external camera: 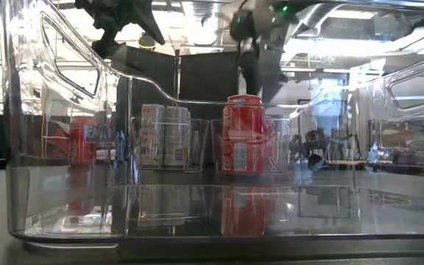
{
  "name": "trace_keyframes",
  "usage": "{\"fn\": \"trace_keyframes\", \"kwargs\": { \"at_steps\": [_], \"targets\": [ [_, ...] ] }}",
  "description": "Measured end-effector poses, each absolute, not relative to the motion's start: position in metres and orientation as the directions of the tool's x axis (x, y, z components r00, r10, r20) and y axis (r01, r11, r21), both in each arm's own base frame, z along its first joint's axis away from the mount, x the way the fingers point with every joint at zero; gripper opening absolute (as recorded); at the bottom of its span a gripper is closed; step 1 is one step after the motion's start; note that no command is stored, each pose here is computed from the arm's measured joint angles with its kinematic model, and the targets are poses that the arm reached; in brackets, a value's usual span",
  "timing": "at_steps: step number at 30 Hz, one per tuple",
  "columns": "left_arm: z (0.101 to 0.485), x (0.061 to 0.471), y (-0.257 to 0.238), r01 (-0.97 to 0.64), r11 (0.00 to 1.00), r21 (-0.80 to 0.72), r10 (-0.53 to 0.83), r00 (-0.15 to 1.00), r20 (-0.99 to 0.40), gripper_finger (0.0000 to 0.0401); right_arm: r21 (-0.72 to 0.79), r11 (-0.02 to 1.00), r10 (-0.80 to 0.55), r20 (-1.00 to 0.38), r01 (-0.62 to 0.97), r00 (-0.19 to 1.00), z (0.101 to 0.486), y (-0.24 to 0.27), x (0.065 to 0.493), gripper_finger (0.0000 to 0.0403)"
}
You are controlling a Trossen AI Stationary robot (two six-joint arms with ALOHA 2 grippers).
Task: Sort soda cans
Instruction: Adjust the top right transparent bin
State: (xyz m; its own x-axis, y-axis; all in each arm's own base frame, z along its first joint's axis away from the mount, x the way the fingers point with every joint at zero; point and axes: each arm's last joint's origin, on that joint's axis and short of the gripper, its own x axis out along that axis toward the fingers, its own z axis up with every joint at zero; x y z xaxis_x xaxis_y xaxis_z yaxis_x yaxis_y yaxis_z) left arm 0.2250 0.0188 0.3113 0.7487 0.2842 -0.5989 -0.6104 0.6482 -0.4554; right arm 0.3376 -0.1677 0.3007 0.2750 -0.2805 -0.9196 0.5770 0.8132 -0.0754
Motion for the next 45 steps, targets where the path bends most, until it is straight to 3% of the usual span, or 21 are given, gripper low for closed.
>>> {"fn": "trace_keyframes", "kwargs": {
  "at_steps": [4,11,17,22,27,31,36,41,45],
  "targets": [
    [0.311,0.225,0.019,-0.611,0.647,-0.456,0.284,0.748,-0.6,0.0341,-0.062,0.771,-0.35,-0.873,0.634,0.34,0.335,-0.165,0.317,0.0361],
    [0.31,0.224,0.019,-0.619,0.644,-0.45,0.284,0.739,-0.611,0.0341,-0.054,0.683,-0.389,-0.871,0.729,0.3,0.359,-0.166,0.271,0.0304],
    [0.31,0.224,0.019,-0.625,0.642,-0.444,0.293,0.735,-0.612,0.0341,0.137,0.736,-0.2,-0.891,0.663,0.407,0.327,-0.141,0.262,0.0239],
    [0.31,0.224,0.02,-0.639,0.636,-0.432,0.319,0.728,-0.607,0.0341,0.202,0.723,-0.197,-0.857,0.661,0.477,0.297,-0.114,0.267,0.0179],
    [0.31,0.224,0.02,-0.634,0.651,-0.417,0.319,0.727,-0.608,0.0341,0.085,0.604,-0.419,-0.811,0.792,0.408,0.289,-0.107,0.257,0.0112],
    [0.309,0.222,0.02,-0.64,0.653,-0.405,0.319,0.717,-0.62,0.0341,0.064,0.559,-0.481,-0.787,0.826,0.387,0.29,-0.117,0.242,0.0067],
    [0.306,0.22,0.019,-0.659,0.639,-0.396,0.309,0.691,-0.653,0.0341,0.045,0.446,-0.504,-0.813,0.894,0.292,0.266,-0.15,0.216,0.002],
    [0.303,0.218,0.012,-0.662,0.639,-0.391,0.282,0.675,-0.682,0.0341,0.284,0.379,-0.4,-0.808,0.881,0.433,0.231,-0.18,0.199,0.0005],
    [0.302,0.218,0.007,-0.65,0.654,-0.388,0.266,0.677,-0.686,0.0341,0.306,0.301,-0.379,-0.831,0.903,0.408,0.21,-0.196,0.196,0.0003]
  ]
}}
